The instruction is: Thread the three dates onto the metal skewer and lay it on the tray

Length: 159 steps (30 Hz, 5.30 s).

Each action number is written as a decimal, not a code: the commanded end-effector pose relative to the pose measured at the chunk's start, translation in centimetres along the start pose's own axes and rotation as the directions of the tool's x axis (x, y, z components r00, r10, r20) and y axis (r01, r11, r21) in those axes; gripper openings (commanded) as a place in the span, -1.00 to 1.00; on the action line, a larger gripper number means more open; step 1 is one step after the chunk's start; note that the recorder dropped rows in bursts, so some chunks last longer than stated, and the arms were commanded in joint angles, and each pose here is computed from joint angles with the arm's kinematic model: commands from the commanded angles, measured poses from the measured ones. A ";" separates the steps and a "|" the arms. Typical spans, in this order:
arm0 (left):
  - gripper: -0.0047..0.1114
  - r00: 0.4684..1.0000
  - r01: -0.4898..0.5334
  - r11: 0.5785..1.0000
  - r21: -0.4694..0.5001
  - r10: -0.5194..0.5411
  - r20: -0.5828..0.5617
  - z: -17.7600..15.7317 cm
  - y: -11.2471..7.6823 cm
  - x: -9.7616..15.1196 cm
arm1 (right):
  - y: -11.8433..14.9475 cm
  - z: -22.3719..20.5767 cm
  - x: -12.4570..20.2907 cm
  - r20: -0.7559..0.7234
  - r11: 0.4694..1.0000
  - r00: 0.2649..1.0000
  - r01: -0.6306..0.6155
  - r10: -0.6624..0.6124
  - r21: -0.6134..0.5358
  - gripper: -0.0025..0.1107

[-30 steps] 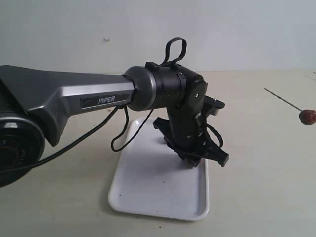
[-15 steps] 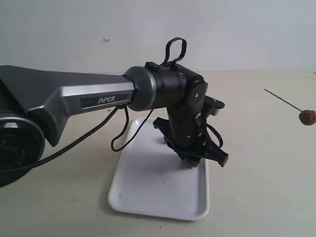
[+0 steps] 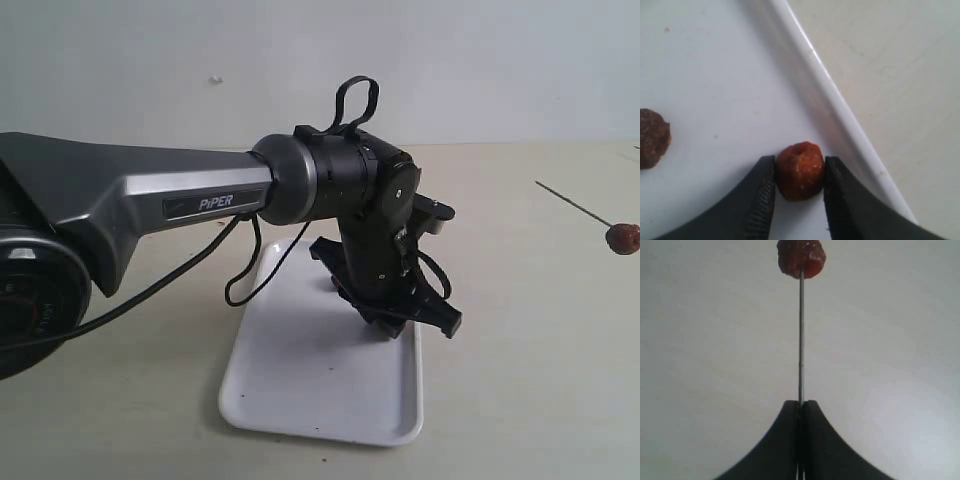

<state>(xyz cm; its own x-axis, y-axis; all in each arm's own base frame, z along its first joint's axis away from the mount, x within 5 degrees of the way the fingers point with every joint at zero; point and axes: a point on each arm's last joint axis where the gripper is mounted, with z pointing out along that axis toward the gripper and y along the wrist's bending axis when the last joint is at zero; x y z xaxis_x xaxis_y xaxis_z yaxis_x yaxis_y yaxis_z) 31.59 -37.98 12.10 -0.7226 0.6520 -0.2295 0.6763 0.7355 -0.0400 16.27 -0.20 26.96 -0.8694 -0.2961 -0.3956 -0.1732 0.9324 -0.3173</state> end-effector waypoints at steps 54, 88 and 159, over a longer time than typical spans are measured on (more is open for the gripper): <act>-0.47 0.999 -0.036 0.999 -0.017 0.036 -0.010 0.0 0.1 0.0 | -0.1 0.0 0.1 0.001 1.000 1.000 -0.008 0.008 0.001 -0.96; -0.47 0.701 -0.714 0.701 0.000 0.714 -0.002 -13.5 1.8 0.9 | 0.7 0.1 0.8 -0.040 0.934 0.937 0.342 -0.347 -0.100 -0.96; -0.47 0.085 -0.994 0.069 0.079 0.973 0.214 -11.6 7.4 2.2 | 4.5 -1.1 0.2 0.364 0.792 0.842 0.516 -0.399 -0.327 -0.96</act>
<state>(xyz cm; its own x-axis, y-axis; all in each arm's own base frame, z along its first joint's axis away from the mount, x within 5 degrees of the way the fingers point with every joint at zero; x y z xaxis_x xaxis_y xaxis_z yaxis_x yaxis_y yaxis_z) 33.47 -29.01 22.17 0.6286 0.7367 -0.2491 0.7761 -0.6150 0.1394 14.73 4.17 26.42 -0.4949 -0.7050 -0.5079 -0.7444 0.6455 -0.1707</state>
